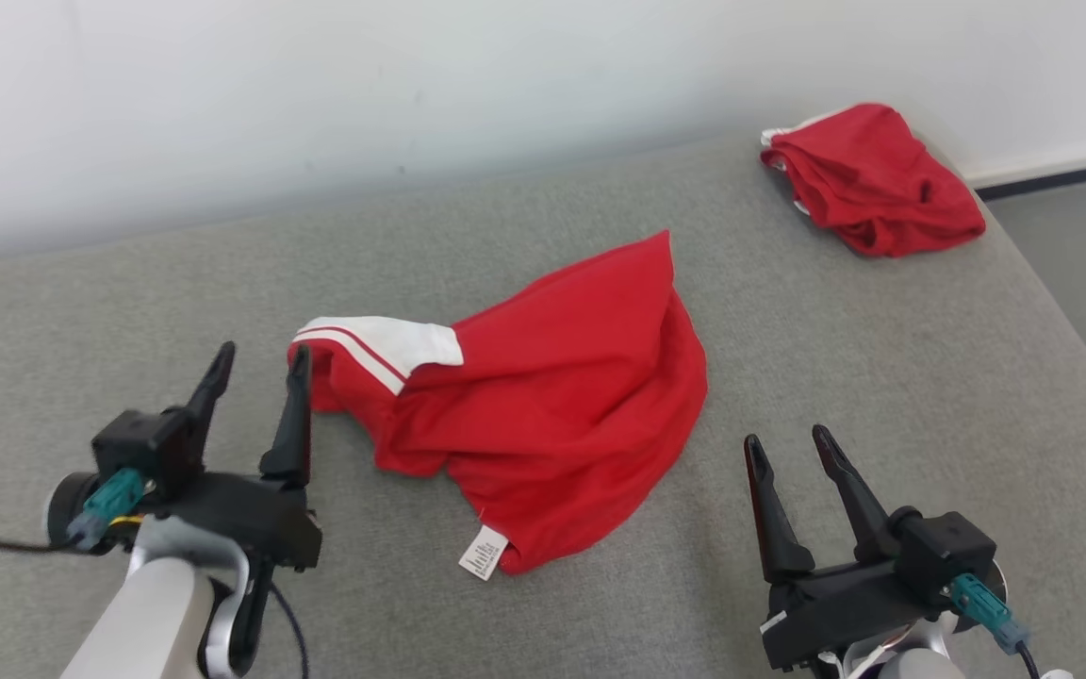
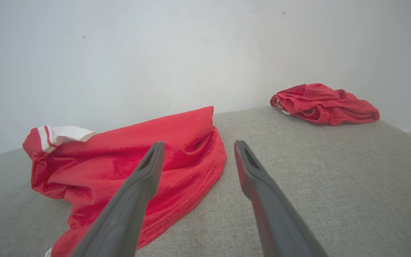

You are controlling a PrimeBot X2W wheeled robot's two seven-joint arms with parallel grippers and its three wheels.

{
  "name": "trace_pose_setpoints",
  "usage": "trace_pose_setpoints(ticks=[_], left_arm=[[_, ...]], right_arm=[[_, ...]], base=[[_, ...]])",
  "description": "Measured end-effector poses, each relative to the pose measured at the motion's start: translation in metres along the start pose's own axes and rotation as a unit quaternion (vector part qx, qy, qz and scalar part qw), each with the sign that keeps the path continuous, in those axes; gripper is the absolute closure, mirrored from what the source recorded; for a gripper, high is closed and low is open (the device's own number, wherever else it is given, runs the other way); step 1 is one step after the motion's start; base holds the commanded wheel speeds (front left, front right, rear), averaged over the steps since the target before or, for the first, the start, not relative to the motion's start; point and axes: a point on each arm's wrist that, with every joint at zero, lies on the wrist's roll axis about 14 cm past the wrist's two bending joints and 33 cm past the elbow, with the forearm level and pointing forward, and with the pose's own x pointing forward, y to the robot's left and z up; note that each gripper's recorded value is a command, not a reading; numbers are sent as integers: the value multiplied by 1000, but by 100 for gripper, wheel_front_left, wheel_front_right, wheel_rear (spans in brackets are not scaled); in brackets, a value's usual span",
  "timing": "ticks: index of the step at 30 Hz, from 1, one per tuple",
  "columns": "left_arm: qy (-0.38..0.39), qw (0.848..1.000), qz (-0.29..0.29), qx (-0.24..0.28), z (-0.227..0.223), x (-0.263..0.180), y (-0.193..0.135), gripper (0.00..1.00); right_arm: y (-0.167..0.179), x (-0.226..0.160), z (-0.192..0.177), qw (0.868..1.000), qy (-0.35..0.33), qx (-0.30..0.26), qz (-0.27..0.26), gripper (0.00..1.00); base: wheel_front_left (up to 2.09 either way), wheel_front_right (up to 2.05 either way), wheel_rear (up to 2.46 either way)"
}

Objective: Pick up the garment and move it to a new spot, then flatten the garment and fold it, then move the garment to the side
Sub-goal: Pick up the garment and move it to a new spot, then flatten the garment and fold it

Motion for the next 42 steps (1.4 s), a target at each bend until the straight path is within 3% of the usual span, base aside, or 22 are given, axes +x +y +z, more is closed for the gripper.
trace_pose_setpoints(ticks=[3,5,13,25,36,42], left_arm=[[-37,999,19,34,21,-17,9,0],[-48,994,35,91,29,-33,20,0],[-75,982,122,126,51,-96,56,0],[-46,969,220,108,34,-189,78,0],[-56,971,221,65,35,-193,76,0],[-57,973,212,74,36,-189,76,0]], right_arm=[[2,0,8,1000,-11,-2,3,0],[3,0,14,1000,-19,-5,5,0],[0,-10,20,1000,-25,-10,-1,0],[5,-23,15,1000,-11,-4,3,0],[11,-24,10,1000,-1,1,13,0],[11,-25,11,1000,-2,1,13,0]], base=[[0,0,0],[0,0,0],[0,0,0],[0,0,0],[0,0,0],[0,0,0]])
